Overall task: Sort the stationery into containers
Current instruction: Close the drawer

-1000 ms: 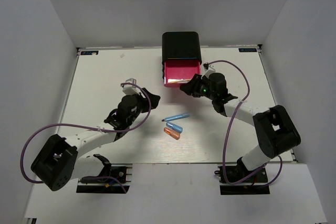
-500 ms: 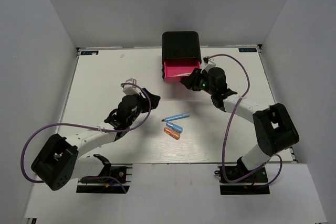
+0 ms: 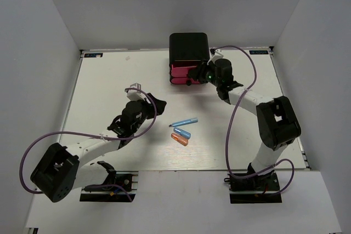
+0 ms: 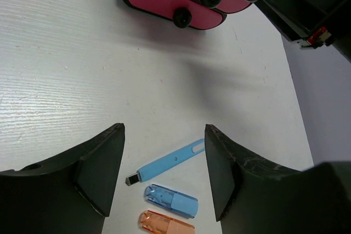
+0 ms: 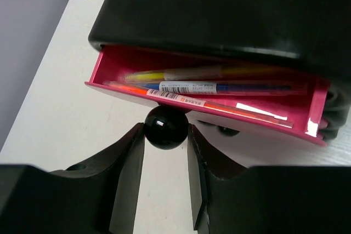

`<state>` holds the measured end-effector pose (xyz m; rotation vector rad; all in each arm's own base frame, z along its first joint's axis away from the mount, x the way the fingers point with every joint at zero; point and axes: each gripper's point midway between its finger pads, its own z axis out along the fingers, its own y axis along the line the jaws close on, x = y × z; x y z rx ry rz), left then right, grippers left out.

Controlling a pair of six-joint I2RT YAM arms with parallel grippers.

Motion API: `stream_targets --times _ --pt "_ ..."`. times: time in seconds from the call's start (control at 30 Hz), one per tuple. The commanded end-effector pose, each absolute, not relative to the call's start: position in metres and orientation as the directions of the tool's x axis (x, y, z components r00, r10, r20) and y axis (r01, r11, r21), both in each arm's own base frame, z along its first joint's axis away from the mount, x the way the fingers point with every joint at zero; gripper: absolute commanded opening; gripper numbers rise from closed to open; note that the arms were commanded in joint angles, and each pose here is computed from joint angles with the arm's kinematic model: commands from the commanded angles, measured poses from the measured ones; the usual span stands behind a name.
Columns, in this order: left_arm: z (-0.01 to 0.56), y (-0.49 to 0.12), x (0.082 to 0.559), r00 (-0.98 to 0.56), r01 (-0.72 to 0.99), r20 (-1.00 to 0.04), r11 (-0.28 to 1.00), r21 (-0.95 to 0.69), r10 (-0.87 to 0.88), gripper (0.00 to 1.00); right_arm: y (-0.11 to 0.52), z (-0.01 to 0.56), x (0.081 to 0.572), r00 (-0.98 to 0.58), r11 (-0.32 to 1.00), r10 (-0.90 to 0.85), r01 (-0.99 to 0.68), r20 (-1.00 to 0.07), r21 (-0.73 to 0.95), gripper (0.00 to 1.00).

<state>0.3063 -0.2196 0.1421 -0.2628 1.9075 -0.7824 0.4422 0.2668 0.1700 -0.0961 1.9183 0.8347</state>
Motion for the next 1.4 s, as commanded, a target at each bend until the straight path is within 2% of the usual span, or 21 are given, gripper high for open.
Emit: stream_targets --times 0.0,0.33,0.6,0.8,1.13,1.27,1.37 --pt "0.147 -0.214 0.301 -0.443 0.163 -0.74 0.766 -0.621 -0.506 0.7 0.271 0.214 0.466 -0.367 0.751 0.288 -0.487 -0.884 0.446 0.39" --pt "0.144 -0.209 0.296 -0.444 0.149 -0.736 0.767 -0.624 -0.512 0.7 0.268 0.21 0.495 -0.339 0.773 0.276 -0.478 -0.899 0.417 0.41" --pt "0.138 -0.205 0.295 -0.449 0.134 -0.736 0.777 -0.616 -0.506 0.7 0.265 0.202 0.499 -0.349 0.779 0.271 -0.469 -0.897 0.417 0.44" --pt "0.138 -0.205 0.295 -0.449 0.134 -0.736 0.777 -0.616 -0.506 0.7 0.265 0.196 0.473 -0.414 0.743 0.267 -0.487 -0.87 0.459 0.48" --pt "0.134 -0.208 0.295 -0.46 0.135 -0.734 0.777 -0.614 -0.5 0.71 0.251 0.17 0.414 -0.498 0.718 0.264 -0.47 -0.826 0.513 0.48" --pt "0.133 -0.21 0.295 -0.464 0.142 -0.732 0.774 -0.617 -0.498 0.71 0.251 0.153 0.411 -0.518 0.72 0.251 -0.464 -0.817 0.516 0.39" --pt "0.131 -0.209 0.294 -0.472 0.132 -0.726 0.774 -0.62 -0.501 0.71 0.256 0.15 0.417 -0.514 0.714 0.254 -0.472 -0.819 0.518 0.19"
